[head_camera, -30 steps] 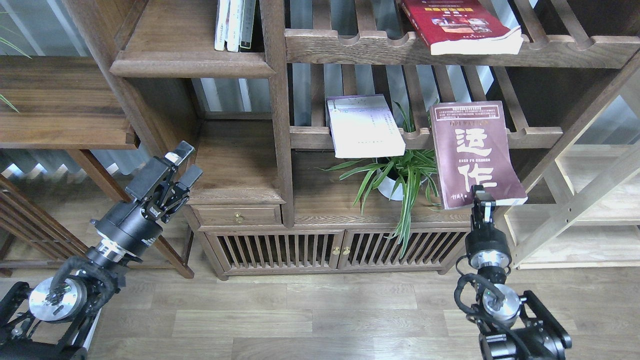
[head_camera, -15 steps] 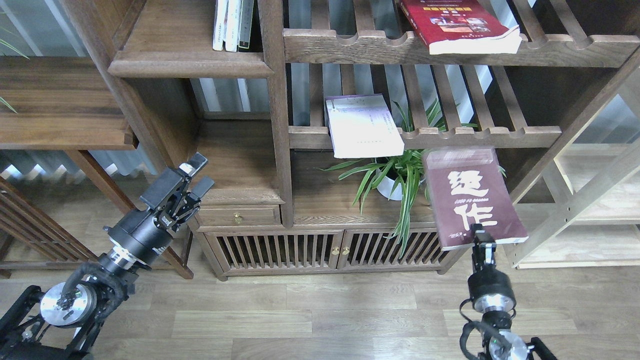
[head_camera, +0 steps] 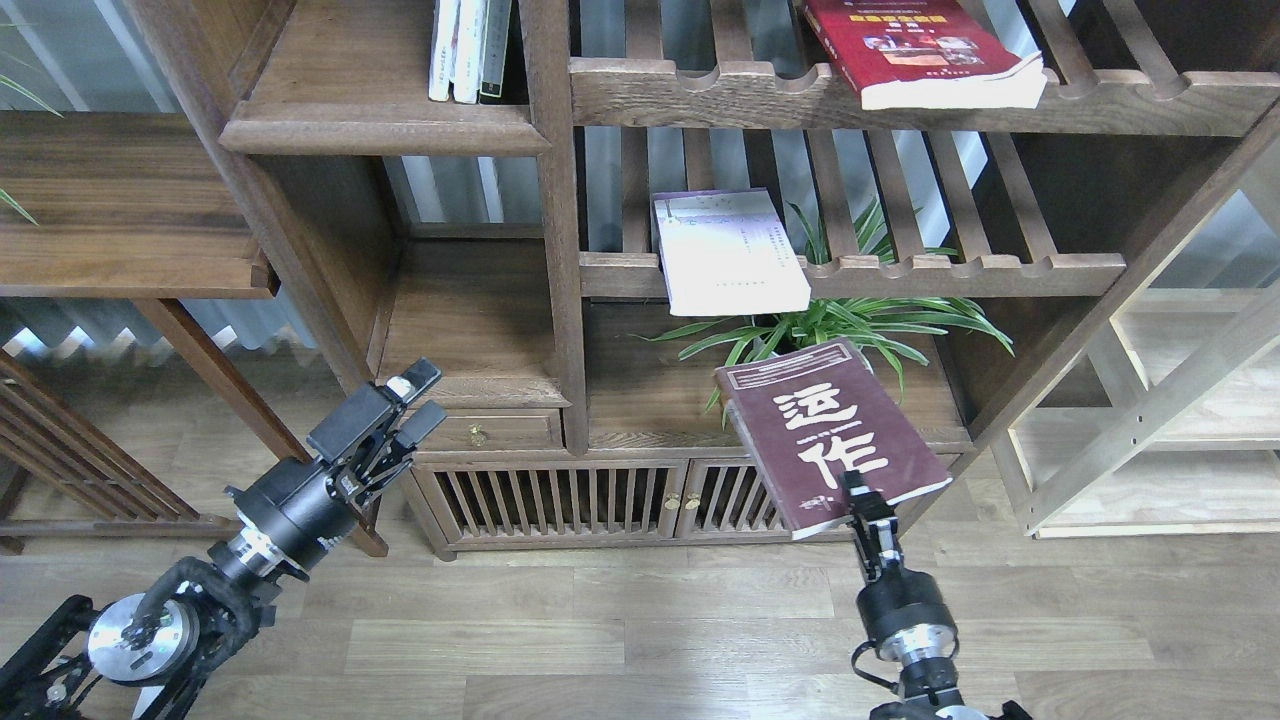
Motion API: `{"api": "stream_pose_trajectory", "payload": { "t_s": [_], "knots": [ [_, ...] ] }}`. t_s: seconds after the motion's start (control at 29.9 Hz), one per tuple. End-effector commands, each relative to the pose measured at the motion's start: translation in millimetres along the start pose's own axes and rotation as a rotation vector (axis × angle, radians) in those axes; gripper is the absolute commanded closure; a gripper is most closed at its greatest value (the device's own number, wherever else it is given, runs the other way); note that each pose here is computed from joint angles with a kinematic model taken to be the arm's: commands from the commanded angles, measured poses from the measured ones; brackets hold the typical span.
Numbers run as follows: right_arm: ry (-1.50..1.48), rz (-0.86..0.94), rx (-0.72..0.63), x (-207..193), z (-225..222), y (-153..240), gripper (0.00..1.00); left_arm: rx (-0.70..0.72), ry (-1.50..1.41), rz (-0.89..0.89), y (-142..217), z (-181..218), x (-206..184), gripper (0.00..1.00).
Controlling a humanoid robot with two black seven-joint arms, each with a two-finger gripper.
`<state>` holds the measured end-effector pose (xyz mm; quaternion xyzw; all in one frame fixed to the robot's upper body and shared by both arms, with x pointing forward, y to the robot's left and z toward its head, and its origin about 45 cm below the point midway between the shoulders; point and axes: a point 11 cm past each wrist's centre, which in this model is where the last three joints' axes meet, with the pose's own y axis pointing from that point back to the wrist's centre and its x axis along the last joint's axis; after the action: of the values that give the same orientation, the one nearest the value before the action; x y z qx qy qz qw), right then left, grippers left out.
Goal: Organize books on shelf
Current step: 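Pull the maroon book off the shelf with the right gripper, tilting it down, then bring the book toward the left gripper and grasp its edge with left gripper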
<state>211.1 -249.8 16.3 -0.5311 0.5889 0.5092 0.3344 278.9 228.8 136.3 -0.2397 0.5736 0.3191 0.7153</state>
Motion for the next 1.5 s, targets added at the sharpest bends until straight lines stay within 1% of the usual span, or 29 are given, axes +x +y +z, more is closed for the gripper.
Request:
{"api": "stream_pose_trajectory", "payload": {
  "t_s": [0.0,0.27,0.5,0.67,1.0,1.17,1.34,1.47],
  "knots": [
    [-0.003,-0.024,-0.043,-7,13,0,0.97,0.012,0.004,0.021,3,-4,6,0.00],
    [-0.003,-0.049,-0.107,-14,33,2,0.96,0.026,0.001,0.013,1,-10,8,0.00],
    [-0.014,-0.083,-0.126,-25,40,1,0.96,0.025,0.039,0.057,4,-20,25,0.00],
    [-0.019,-0.091,-0.161,-27,51,6,0.96,0.090,0.040,0.071,0,-35,29,0.01],
    [-0.027,-0.093,-0.198,-16,61,33,0.96,0.123,0.073,0.063,-5,-53,30,0.00],
    [-0.026,-0.092,-0.204,-16,62,33,0.97,0.129,0.086,0.066,-4,-58,31,0.00],
    [-0.030,-0.106,-0.207,-19,63,31,0.96,0.081,0.177,0.034,-4,-51,28,0.00],
    [-0.028,-0.125,-0.235,-25,71,28,0.96,0.108,0.208,0.038,-2,-60,29,0.00]
  ]
}}
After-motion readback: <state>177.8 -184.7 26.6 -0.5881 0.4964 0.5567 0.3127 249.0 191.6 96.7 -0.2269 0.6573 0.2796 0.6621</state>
